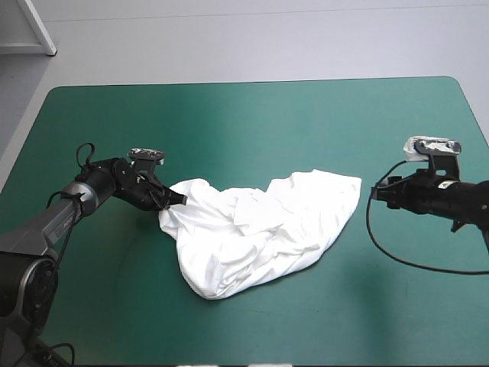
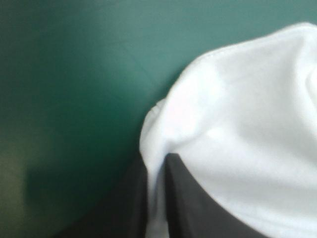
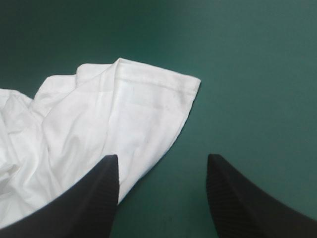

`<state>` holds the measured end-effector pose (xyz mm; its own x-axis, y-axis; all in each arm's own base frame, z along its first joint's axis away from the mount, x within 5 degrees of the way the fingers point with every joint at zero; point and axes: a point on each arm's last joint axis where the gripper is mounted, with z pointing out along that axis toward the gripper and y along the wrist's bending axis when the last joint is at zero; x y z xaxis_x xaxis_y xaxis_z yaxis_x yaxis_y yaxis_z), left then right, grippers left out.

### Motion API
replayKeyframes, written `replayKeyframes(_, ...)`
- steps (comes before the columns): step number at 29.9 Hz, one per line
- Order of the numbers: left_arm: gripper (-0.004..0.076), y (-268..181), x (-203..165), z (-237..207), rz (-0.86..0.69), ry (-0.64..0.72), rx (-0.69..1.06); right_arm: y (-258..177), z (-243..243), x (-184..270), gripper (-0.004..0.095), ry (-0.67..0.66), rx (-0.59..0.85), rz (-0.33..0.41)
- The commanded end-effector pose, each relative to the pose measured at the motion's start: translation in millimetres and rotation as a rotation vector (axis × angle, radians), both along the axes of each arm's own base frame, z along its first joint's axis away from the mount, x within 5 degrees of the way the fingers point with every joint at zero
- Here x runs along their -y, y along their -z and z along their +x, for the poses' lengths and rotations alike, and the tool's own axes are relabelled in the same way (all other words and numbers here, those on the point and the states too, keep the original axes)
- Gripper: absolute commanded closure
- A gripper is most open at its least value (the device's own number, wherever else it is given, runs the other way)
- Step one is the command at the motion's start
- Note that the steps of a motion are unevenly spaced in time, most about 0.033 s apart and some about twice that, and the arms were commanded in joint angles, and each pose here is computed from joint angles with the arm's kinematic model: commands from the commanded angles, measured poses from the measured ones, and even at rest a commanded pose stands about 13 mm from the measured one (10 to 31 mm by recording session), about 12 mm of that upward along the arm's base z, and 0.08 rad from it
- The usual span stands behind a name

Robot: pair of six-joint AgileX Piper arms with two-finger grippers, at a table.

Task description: Fold the cloth

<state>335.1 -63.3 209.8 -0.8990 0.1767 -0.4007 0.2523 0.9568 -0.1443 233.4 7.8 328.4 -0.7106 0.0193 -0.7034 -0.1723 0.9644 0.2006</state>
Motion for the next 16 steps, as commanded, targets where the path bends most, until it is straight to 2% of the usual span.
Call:
replayKeyframes(1,0.0734,-14,4,-2,-0.021,0.017,0.023,-7,27,-11,0.0399,-0.013,0.095,-0.002)
replayKeyframes(7,0.0734,-31,3,-7,-0.023,0.019,0.076,28,75,-35,0.0399,-0.025,0.08,-0.014)
replayKeyframes(16,0.0734,-56,1,-16,-0.03,0.018,0.163,85,123,-45,0.0399,-0.02,-0.061,-0.102)
